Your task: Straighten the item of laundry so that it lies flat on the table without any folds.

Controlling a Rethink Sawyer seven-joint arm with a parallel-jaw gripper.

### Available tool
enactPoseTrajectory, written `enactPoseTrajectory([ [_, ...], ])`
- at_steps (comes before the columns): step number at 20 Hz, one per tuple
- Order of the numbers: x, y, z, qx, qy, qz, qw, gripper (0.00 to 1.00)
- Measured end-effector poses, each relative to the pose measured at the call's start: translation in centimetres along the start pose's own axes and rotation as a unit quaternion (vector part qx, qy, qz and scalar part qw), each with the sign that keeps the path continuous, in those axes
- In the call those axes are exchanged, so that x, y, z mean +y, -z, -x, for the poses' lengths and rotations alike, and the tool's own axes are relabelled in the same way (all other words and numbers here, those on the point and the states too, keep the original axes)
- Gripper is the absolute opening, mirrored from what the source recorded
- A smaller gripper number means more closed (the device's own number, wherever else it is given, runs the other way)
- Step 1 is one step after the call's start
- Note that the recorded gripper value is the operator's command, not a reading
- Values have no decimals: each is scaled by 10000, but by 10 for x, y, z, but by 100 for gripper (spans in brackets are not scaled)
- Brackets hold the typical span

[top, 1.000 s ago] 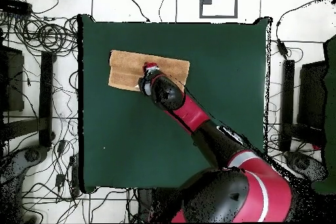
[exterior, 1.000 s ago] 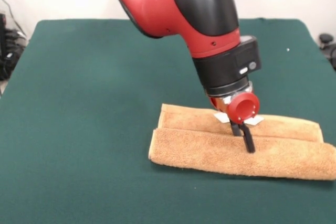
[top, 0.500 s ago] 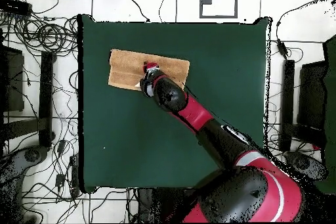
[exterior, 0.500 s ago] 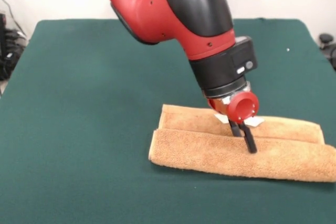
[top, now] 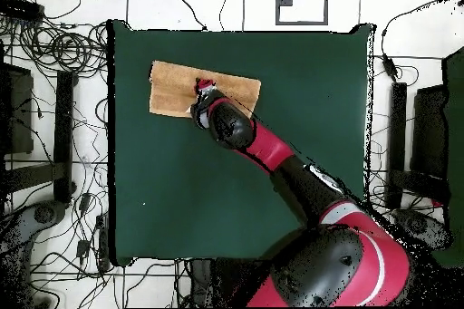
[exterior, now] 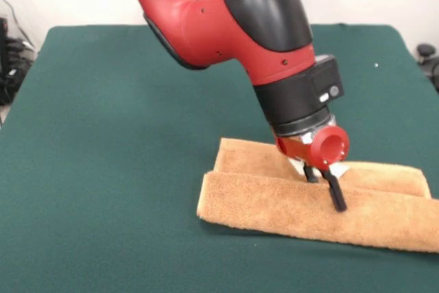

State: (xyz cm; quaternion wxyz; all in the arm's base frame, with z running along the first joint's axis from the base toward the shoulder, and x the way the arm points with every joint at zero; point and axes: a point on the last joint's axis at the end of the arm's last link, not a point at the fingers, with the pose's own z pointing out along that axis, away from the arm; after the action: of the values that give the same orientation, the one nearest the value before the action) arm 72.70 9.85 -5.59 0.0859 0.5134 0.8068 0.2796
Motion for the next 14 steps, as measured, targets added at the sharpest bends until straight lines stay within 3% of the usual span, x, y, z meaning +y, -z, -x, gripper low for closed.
enactPoseTrajectory([
  [5, 27, -19, 15, -194, 184, 369, 9990, 100],
  [14, 66, -49, 46, -486, 167, 1008, 9936, 100],
])
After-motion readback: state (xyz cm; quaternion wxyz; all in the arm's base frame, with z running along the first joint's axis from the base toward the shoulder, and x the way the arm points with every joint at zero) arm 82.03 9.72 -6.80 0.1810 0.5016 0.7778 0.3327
